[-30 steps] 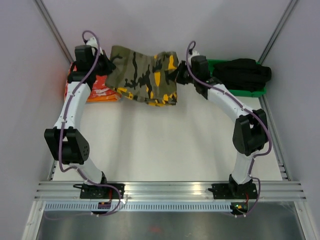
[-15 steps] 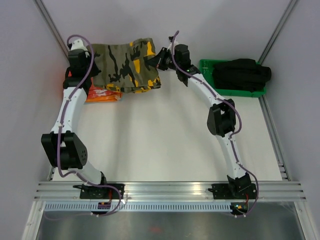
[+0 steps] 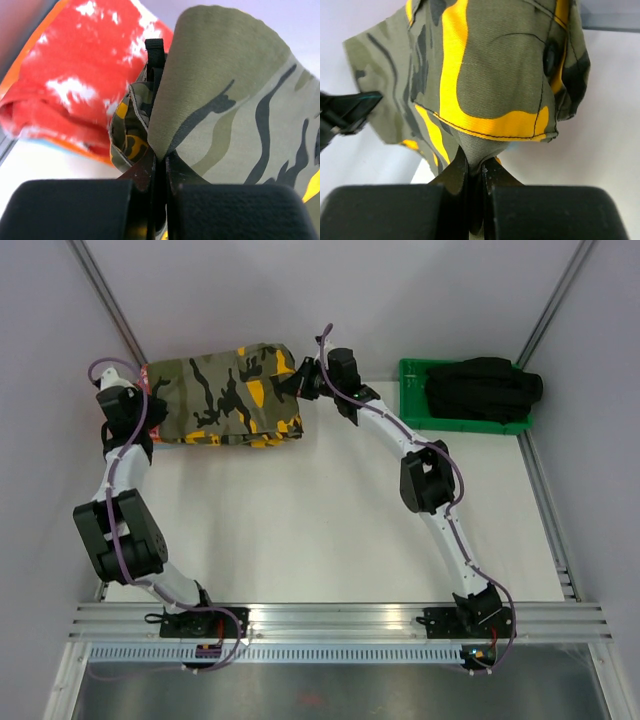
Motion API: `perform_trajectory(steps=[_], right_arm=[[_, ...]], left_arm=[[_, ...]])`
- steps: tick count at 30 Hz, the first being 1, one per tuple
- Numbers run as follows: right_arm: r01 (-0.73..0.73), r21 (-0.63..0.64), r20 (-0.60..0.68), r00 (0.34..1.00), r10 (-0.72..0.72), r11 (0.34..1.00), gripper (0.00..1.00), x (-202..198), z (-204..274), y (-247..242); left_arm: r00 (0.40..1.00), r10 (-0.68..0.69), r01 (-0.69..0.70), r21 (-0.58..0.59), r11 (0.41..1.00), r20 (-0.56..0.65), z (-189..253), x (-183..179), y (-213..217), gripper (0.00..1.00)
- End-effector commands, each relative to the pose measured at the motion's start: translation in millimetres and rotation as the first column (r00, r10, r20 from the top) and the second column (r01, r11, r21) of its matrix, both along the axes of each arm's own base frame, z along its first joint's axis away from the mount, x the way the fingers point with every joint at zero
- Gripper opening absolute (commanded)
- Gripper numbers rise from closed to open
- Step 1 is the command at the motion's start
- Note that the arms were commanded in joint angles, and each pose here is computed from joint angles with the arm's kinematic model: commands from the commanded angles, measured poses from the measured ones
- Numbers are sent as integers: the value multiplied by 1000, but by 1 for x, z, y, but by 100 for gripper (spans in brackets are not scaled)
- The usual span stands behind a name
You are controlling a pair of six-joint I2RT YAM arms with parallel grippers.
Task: Fold and stack the trousers
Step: Neatly place the folded trousers to the corner
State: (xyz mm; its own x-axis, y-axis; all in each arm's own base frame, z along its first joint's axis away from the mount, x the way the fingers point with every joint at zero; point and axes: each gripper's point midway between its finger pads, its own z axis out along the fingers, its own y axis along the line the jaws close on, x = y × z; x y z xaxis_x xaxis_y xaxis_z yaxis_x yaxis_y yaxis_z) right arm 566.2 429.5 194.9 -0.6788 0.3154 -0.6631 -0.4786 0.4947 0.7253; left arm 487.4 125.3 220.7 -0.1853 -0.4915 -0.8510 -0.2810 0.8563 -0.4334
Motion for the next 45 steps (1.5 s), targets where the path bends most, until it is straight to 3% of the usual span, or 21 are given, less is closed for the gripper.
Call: perform_trajectory(steps=[1,6,9,13,21,22,23,25,26,29,32,34,35,36,45], right_arm=[[41,159,215,974,-75,986,0,11,100,-1],[63,241,234,965,-121,968,0,15,101,16],[108,269,265,947,-181,957,0,24,101,21],[189,286,245,934,-262,939,0,41,80,19],[293,135,127,942,-310,946,1,61,-24,16],[280,118,120,948,-294,953,5,58,-30,18],[274,103,116,952,-285,956,28,57,-32,17],[256,66,153,952,-263,964,45,55,-24,17],[243,56,181,951,-250,968,63,50,-4,15],[259,6,274,928,-250,966,98,45,42,0],[235,6,258,939,-229,972,98,39,68,-18],[181,-19,231,958,-172,983,98,28,62,-19],[164,-18,244,957,-155,986,98,20,74,-21],[143,-52,209,969,-129,988,98,12,52,-17],[1,-112,99,995,10,994,98,-34,13,-2]], left_arm=[[964,40,-26,-57,998,262,63,23,57,2],[939,14,-1,-39,999,345,73,38,74,2],[929,53,-17,-99,995,367,59,48,90,2],[936,101,-80,-76,994,337,52,59,116,2],[965,222,-225,6,974,139,9,85,151,2],[962,233,-238,18,971,141,11,88,153,2],[961,240,-246,26,969,135,10,90,152,2],[958,268,-273,38,961,105,2,96,151,2],[955,281,-286,42,957,96,2,99,152,2],[929,368,-369,33,929,41,-5,103,160,2],[879,476,-475,26,880,-26,-11,96,175,2],[851,525,-524,37,851,-34,-8,91,184,2],[850,526,-525,38,850,-29,-6,91,184,2],[846,532,-531,40,846,-23,-2,90,186,2],[876,475,-480,37,877,86,44,98,186,2]])
